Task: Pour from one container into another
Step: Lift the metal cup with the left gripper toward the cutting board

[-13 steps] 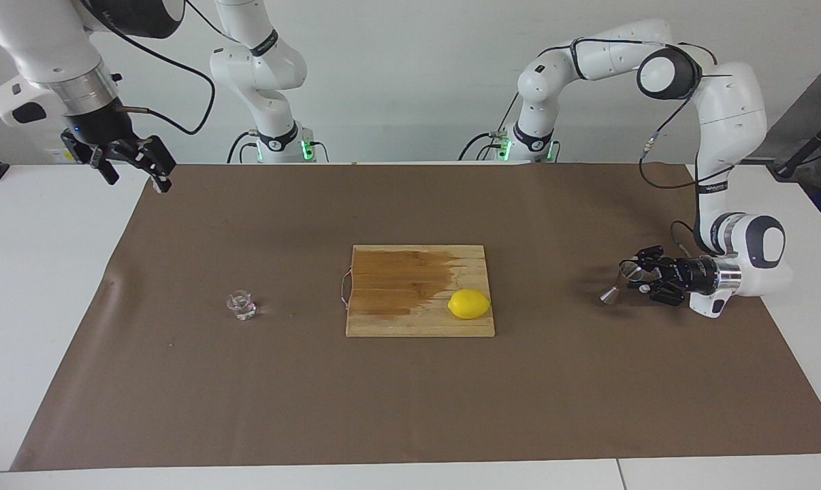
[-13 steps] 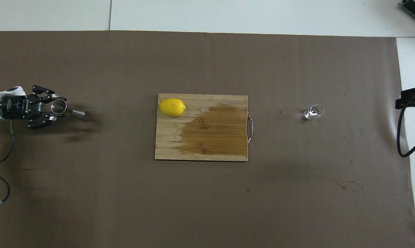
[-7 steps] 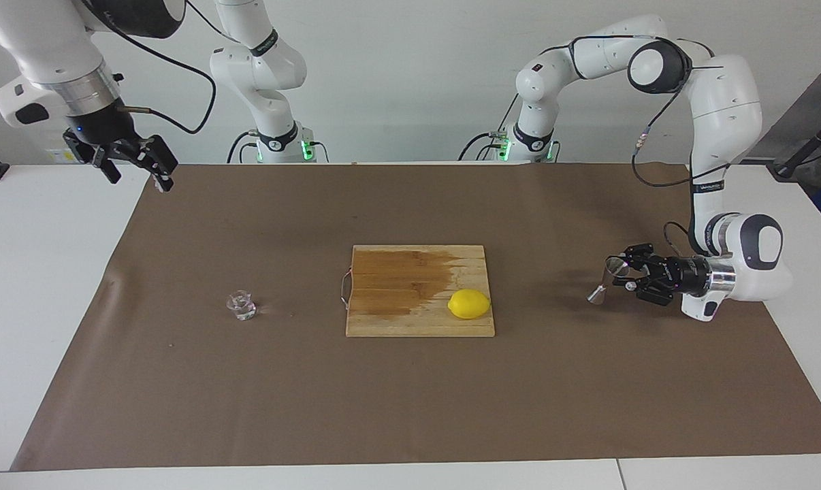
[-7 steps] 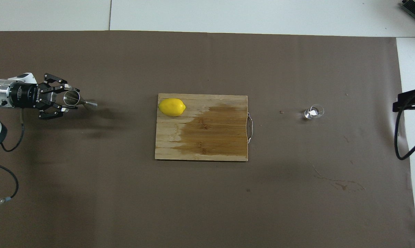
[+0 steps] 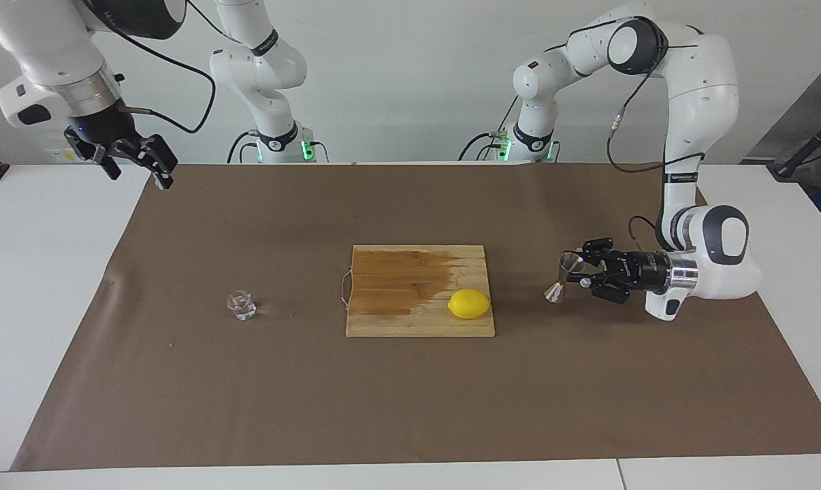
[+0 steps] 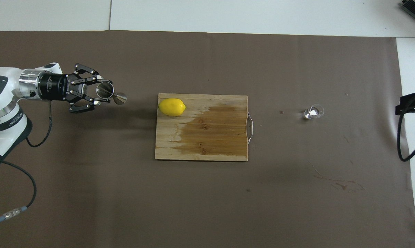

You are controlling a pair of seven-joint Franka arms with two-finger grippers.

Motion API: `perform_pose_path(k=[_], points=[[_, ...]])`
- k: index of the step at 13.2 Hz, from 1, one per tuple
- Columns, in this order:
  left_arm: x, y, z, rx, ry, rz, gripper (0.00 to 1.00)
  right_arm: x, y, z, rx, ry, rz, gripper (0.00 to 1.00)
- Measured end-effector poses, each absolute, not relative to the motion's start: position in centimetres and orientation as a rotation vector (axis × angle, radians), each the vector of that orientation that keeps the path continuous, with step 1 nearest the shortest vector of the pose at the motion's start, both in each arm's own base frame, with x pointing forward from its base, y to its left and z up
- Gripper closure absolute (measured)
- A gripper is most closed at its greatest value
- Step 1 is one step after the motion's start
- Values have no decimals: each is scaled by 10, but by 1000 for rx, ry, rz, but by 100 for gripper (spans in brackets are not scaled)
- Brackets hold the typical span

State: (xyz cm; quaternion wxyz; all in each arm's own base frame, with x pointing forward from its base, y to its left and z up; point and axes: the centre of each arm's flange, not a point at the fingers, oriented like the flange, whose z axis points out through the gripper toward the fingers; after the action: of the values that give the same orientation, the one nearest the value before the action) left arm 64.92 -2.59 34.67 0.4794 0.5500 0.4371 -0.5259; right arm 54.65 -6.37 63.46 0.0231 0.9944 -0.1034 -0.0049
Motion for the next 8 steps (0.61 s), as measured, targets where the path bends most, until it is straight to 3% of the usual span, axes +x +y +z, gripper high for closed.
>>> perform_pose_path(k=[8], points=[[609, -137, 371, 1322, 1161, -1349, 50, 547, -60, 635, 3077, -303, -15, 0]])
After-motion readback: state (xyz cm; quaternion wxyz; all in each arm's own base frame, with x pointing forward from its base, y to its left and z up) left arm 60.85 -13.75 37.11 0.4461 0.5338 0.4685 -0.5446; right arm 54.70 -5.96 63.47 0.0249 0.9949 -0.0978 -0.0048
